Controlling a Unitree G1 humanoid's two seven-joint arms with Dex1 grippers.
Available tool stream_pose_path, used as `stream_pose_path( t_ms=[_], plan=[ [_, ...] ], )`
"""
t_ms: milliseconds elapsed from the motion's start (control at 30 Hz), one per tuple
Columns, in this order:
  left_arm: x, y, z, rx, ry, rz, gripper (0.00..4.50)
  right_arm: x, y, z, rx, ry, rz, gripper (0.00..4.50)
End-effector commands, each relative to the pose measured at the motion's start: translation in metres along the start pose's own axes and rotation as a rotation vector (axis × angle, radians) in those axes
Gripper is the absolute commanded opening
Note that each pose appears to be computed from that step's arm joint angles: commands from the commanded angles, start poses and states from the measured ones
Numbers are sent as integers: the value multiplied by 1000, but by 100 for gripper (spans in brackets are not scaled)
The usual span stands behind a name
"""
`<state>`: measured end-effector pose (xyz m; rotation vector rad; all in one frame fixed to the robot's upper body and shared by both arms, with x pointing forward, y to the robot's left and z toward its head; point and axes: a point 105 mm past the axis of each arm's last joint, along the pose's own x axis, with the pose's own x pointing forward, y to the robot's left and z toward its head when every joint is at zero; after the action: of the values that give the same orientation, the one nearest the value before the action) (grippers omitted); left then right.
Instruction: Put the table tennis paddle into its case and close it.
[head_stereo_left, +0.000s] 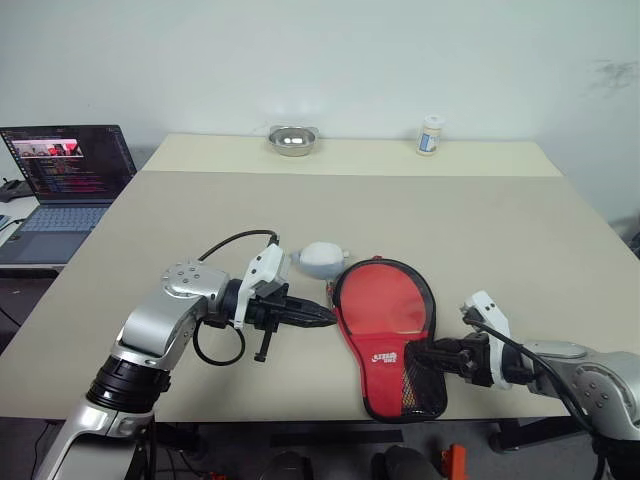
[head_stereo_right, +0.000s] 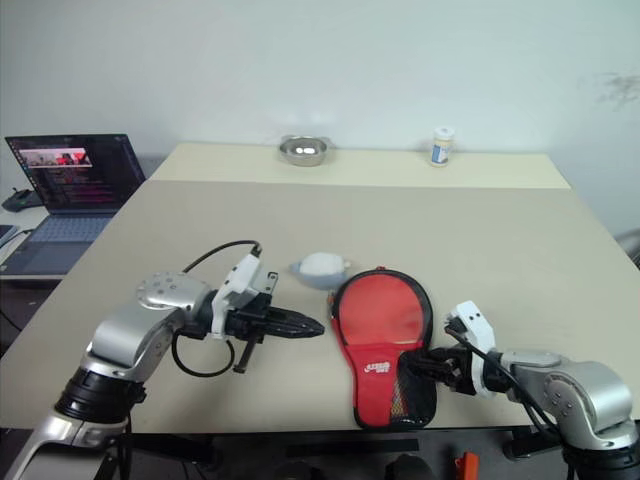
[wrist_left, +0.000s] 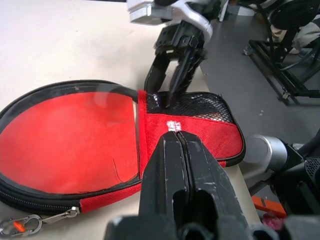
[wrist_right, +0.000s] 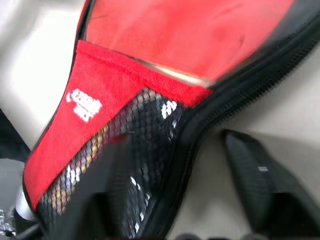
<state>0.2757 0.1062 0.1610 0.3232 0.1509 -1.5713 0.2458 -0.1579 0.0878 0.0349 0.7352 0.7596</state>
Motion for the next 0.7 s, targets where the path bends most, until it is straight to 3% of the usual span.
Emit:
stream_pose_path(
  t_ms=[33,233,433,533,700],
  plan=[
    [-2,4,8,39,-27,55,0,-20,13,23,-118,-74,30,448],
    [-8,19,4,40,-26,172,0,-31,28,81,-250,-288,123,448],
    [-16,32,2,54,-15,264,0,31,21,98,-215,-335,122,448],
    [-17,39,2,48,-18,319,50,68,19,86,-220,-301,99,450],
    [-26,63,5,70,-11,468,213,86,20,66,-281,-243,90,450]
  ],
)
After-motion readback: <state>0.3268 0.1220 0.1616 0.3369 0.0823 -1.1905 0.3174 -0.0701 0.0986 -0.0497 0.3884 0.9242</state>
